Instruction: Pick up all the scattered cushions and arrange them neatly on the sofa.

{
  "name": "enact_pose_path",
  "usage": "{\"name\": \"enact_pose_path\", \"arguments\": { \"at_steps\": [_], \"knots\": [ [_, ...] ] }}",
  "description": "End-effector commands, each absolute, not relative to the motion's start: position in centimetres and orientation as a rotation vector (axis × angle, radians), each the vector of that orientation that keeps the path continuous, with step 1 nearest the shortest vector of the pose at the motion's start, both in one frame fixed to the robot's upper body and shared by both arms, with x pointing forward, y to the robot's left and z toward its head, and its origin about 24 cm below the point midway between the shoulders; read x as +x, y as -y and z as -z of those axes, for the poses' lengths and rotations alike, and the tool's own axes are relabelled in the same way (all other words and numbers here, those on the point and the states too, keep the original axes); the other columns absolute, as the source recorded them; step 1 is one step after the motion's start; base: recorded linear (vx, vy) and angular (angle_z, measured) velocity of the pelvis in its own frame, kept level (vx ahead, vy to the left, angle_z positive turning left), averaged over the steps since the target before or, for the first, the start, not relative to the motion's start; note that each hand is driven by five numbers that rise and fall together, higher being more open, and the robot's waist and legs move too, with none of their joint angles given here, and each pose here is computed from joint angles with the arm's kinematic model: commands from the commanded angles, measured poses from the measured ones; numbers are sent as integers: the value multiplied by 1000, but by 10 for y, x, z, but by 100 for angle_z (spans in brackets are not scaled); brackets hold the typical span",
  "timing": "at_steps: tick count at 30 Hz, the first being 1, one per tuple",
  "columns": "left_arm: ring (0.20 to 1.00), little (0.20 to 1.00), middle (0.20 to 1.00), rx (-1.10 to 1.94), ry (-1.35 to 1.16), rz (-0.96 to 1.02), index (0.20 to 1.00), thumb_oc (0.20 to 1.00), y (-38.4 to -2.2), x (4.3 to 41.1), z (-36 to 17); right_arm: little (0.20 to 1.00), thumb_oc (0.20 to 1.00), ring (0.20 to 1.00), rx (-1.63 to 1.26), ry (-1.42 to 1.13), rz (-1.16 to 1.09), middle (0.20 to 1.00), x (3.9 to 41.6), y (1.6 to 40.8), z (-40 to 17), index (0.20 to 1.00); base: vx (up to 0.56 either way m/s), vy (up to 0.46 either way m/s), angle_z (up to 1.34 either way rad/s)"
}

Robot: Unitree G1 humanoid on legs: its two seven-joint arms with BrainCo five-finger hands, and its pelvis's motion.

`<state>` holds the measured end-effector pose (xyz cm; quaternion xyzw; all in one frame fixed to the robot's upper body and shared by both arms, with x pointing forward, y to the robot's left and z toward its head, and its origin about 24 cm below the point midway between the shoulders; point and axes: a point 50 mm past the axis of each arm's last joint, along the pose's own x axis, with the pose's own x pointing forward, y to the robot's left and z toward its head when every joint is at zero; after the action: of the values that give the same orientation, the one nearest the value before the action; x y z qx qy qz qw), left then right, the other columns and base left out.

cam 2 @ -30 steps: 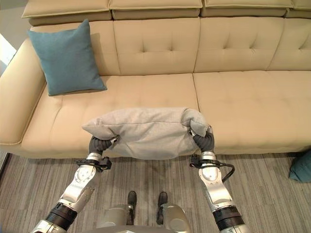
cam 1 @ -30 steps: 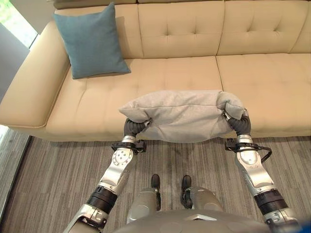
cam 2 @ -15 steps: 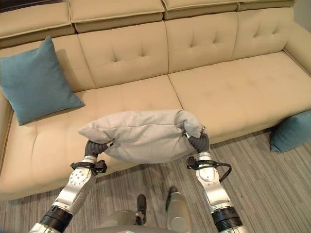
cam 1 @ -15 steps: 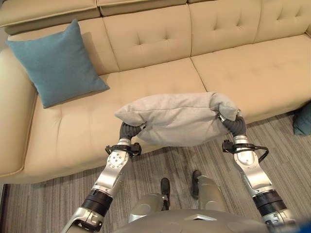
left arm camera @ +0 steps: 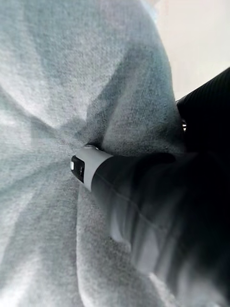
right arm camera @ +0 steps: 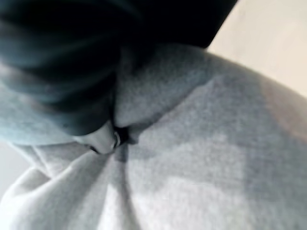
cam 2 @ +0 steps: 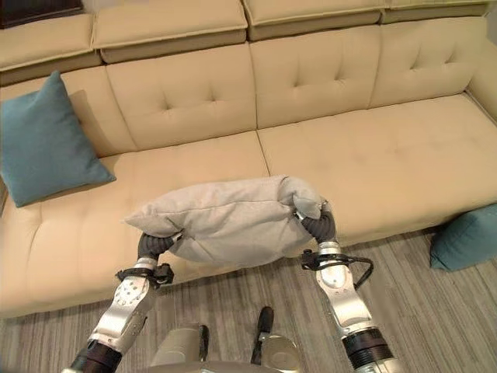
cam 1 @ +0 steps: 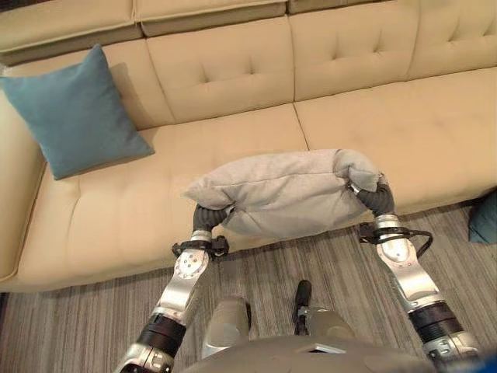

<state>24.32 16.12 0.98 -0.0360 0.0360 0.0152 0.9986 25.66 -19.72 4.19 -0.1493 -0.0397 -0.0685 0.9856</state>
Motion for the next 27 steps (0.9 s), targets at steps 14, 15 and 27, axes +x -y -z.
{"name": "enact_pose_path", "arguments": {
  "at_steps": [14, 15, 27],
  "knots": [
    [200, 200, 200, -57, 142, -21, 200, 200, -177, 251, -53, 200, 200, 200, -205, 346, 41, 200, 270, 165, -91, 200, 227, 121, -3],
    [200, 200, 200, -62, 148, -22, 200, 200, -177, 252, -54, 200, 200, 200, -205, 348, 41, 200, 270, 165, -92, 200, 135, -44, 33],
    [200, 200, 200, -118, 199, 17, 200, 200, -160, 263, -65, 200, 200, 200, -236, 337, 86, 200, 268, 180, -89, 200, 103, -177, 48]
  ]
}}
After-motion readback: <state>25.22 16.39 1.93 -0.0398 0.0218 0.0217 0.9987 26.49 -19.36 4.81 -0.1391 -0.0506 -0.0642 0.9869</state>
